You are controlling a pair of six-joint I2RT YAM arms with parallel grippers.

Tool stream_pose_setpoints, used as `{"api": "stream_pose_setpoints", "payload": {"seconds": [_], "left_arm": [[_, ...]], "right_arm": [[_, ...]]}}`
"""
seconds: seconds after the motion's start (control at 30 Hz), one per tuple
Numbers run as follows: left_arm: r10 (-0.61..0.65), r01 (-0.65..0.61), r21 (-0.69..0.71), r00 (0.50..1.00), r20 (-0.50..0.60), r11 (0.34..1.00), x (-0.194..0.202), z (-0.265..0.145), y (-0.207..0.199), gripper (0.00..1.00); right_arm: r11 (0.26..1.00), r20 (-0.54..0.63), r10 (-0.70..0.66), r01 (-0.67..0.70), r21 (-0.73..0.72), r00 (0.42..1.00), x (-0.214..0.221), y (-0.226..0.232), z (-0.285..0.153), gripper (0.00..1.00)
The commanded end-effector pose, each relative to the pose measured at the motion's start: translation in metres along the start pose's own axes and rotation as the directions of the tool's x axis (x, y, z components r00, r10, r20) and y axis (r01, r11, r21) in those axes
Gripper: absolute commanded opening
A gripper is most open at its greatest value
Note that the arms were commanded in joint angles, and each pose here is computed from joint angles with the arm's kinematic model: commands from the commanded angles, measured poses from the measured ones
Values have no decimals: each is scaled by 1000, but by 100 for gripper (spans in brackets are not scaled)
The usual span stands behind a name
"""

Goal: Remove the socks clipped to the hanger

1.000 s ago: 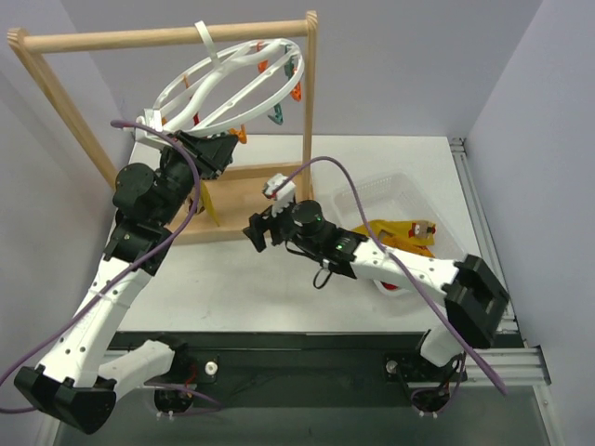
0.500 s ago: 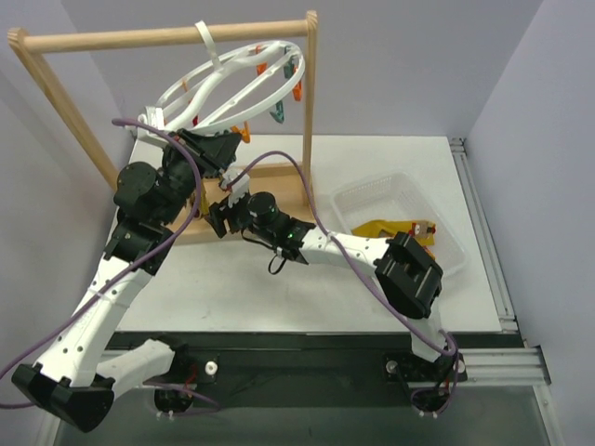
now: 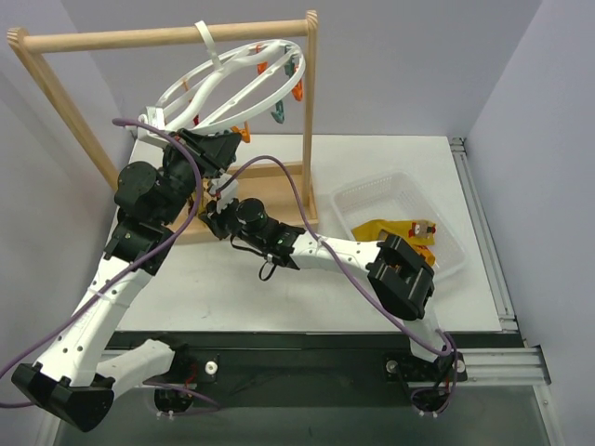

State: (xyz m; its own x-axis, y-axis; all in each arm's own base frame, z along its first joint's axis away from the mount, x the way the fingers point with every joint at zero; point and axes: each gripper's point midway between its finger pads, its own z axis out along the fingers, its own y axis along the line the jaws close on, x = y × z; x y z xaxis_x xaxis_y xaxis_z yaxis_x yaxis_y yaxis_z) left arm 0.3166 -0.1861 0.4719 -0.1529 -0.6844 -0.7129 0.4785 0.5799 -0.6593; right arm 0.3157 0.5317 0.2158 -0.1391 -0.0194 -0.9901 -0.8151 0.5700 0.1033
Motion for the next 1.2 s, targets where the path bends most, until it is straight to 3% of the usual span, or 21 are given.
{"api": "stream_pose_setpoints", "payload": {"seconds": [0.0, 0.1, 0.2, 0.23, 0.27, 0.37, 0.6, 0.73, 0.93, 1.07, 1.17], "left_arm": [[8, -9, 76, 1000, 11, 997, -12, -7, -26, 12], [20, -20, 69, 1000, 5, 997, -9, -8, -24, 15], [64, -62, 63, 998, -23, 996, -4, -12, -21, 36], [81, -79, 63, 996, -33, 995, -3, -13, -20, 53], [98, -96, 67, 995, -27, 993, -6, -17, -23, 61], [166, -164, 31, 983, -76, 986, -1, -31, -14, 75], [270, -270, 18, 954, -133, 963, -3, -66, -14, 78], [311, -315, -16, 942, -122, 949, -13, -85, -12, 77], [402, -401, -240, 915, -45, 884, -53, -123, 14, 66], [469, -470, -361, 878, -95, 806, -60, -133, 38, 65], [452, -461, -435, 882, -131, 773, -58, -133, 55, 67]], "right_arm": [[999, 100, 13, -17, 34, 995, -44, 1, -1, 0], [1000, 96, 2, -5, 28, 995, -51, 6, -11, 0], [1000, 97, 27, -27, 4, 995, -58, 11, -25, 0], [999, 82, 42, -42, 5, 996, -58, 11, -34, 0], [998, 71, 60, -58, -18, 996, -58, 13, -38, 0], [992, 26, 107, -105, -65, 994, -50, 16, -53, 0], [959, -69, 233, -241, -147, 970, -55, 16, -81, 0], [958, -109, 239, -253, -138, 965, -52, 17, -92, 0], [956, -121, 264, -276, -99, 957, -48, 12, -102, 0], [955, -117, 266, -279, -104, 957, -54, 13, -106, 0], [953, -104, 267, -279, -116, 958, -63, 16, -110, 0]]}}
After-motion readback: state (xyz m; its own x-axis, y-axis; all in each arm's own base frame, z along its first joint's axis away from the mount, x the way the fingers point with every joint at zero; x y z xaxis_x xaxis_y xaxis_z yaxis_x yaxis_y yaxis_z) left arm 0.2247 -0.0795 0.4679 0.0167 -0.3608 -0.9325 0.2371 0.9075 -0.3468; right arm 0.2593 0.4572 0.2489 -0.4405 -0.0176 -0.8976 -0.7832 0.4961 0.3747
